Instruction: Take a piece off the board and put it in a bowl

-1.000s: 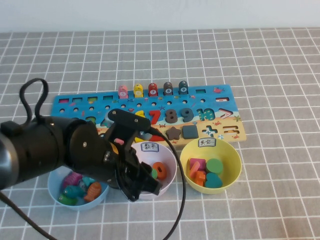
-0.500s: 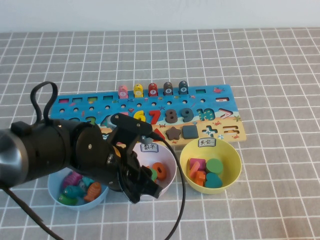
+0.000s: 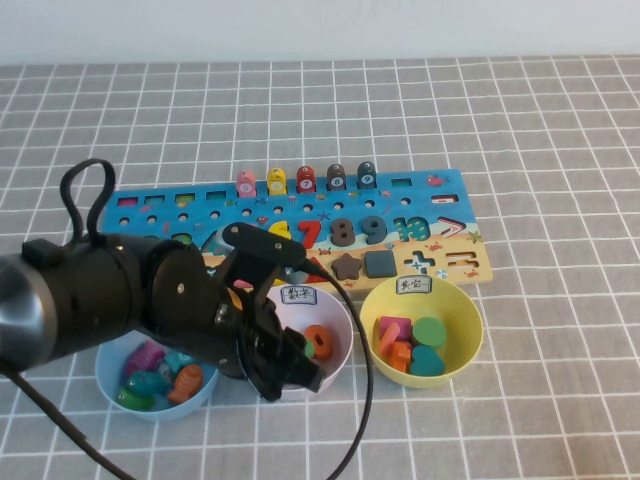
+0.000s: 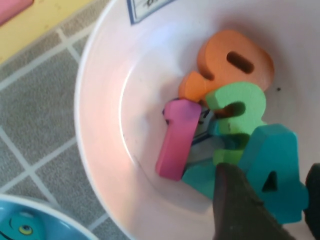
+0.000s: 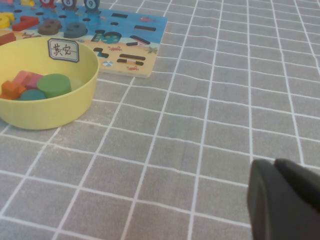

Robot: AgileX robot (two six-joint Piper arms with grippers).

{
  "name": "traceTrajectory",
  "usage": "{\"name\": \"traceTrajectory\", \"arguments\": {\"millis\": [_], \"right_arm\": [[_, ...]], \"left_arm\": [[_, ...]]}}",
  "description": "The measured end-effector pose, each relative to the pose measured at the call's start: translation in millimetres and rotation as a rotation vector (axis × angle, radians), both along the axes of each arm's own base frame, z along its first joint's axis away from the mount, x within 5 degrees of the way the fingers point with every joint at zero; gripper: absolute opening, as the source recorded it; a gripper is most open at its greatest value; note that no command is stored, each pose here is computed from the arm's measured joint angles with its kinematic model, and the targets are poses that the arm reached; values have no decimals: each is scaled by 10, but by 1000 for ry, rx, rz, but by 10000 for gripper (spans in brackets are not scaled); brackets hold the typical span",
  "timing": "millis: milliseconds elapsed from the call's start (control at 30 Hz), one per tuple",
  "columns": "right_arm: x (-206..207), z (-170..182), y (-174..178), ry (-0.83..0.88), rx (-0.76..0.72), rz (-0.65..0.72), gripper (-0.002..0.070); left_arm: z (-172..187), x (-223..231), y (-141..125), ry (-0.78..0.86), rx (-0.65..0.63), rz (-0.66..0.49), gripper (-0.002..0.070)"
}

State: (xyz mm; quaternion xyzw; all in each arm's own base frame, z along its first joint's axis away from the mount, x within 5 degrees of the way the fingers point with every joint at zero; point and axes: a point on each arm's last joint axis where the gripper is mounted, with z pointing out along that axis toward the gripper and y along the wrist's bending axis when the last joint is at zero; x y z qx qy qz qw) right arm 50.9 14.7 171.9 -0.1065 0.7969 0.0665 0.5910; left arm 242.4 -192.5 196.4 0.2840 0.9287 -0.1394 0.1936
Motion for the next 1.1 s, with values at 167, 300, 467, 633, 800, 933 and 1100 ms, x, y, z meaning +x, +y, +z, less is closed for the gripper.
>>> {"name": "traceTrajectory", "arguments": {"millis": [167, 300, 467, 633, 800, 933, 1100], "right_arm": [[0, 0, 0, 0, 0, 0, -17], [0, 0, 0, 0, 0, 0, -17], [0, 0, 0, 0, 0, 0, -17], [0, 0, 0, 0, 0, 0, -17], [0, 0, 0, 0, 0, 0, -17], [0, 0, 0, 0, 0, 0, -17], [0, 0, 0, 0, 0, 0, -17]], "left_arm": [[42, 20, -18, -4, -5, -3, 329], [41, 23, -13, -4, -5, -1, 426], [64, 14, -10, -6, -7, -2, 462], [271, -69, 48, -27, -31, -10, 462], [424, -212, 125, 14, -19, -36, 409], [477, -317, 180, 71, 9, -60, 339], [533, -389, 250, 61, 33, -79, 272]]}}
